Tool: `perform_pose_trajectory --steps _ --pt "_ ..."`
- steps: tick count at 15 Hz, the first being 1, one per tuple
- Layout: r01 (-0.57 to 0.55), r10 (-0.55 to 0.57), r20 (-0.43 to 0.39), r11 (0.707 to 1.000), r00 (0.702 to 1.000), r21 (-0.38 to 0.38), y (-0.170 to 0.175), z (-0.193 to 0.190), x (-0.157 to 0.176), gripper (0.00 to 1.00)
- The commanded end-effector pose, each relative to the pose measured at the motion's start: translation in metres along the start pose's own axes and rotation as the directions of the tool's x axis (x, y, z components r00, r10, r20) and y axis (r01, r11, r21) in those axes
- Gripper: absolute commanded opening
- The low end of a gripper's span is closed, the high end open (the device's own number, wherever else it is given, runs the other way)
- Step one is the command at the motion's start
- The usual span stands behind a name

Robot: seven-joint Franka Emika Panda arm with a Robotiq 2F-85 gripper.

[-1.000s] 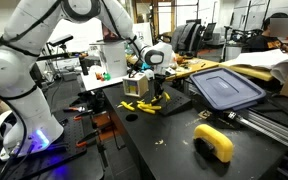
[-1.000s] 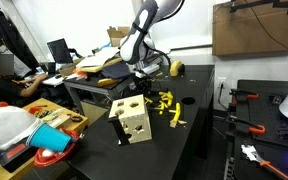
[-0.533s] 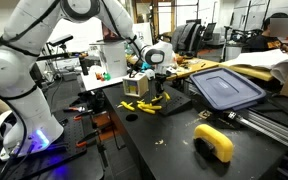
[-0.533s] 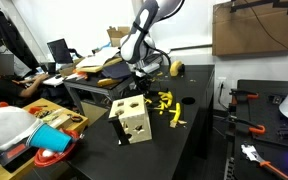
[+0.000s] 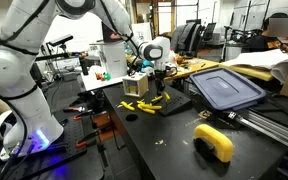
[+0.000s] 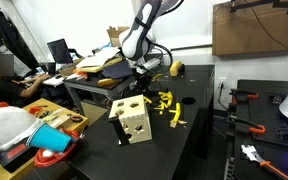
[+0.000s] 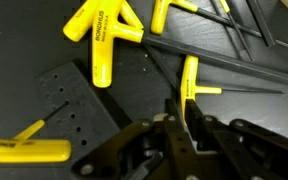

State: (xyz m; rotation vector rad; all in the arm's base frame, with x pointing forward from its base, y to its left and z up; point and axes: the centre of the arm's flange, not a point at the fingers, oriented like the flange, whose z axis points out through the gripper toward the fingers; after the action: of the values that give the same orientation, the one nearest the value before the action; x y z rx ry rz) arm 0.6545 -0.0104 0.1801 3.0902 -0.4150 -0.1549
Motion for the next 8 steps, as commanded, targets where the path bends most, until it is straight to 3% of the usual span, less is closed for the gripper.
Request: perform_pose_trajectory --steps 1,8 --pt "0.017 -0.016 0.005 1.000 1.000 -0.014 -0.001 -0.010 -0.022 0.49" --pt "0.026 -0.026 0.008 1.000 1.000 -0.006 -0.017 0.007 -0.013 0.99"
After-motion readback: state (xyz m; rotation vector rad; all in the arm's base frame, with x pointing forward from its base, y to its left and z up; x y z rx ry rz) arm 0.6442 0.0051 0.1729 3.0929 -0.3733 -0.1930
